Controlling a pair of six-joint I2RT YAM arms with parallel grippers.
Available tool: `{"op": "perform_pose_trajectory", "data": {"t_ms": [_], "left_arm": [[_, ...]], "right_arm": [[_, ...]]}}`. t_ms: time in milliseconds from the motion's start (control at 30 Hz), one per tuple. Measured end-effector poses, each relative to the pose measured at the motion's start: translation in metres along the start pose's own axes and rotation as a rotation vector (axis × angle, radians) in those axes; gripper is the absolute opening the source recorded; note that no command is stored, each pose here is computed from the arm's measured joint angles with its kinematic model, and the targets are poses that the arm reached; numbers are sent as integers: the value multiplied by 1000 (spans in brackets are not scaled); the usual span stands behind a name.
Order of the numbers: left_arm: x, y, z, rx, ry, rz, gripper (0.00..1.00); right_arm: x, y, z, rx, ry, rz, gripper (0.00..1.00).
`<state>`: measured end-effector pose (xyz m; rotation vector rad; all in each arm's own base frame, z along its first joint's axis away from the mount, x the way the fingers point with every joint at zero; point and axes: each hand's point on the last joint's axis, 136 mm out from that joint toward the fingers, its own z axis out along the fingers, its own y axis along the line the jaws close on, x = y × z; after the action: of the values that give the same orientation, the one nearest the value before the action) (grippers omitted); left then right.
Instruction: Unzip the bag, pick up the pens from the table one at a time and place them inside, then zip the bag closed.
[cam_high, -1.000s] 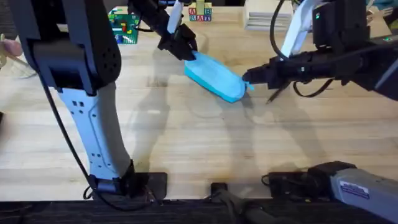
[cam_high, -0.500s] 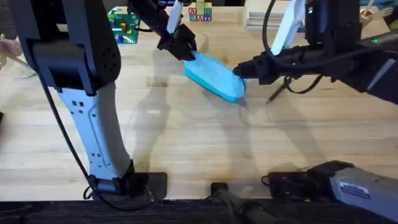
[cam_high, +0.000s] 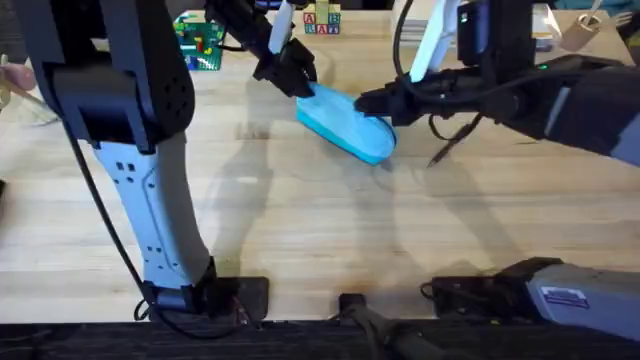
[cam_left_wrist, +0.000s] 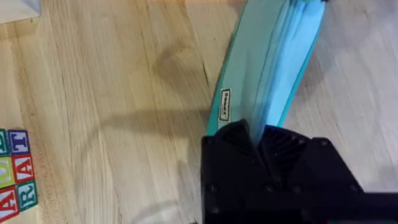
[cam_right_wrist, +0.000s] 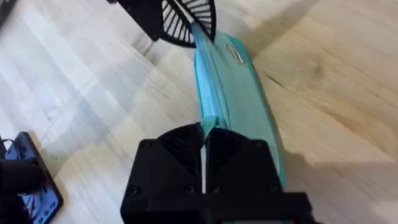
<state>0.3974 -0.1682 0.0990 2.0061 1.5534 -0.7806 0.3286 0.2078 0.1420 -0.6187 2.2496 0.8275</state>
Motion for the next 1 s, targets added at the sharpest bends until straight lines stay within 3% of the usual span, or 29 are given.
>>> {"op": "perform_pose_trajectory", "data": {"t_ms": [1000], "left_arm": [[0,1,0,-2,0,2,43]], "right_arm": [[-45,9,59,-116,-207,57,31]]}}
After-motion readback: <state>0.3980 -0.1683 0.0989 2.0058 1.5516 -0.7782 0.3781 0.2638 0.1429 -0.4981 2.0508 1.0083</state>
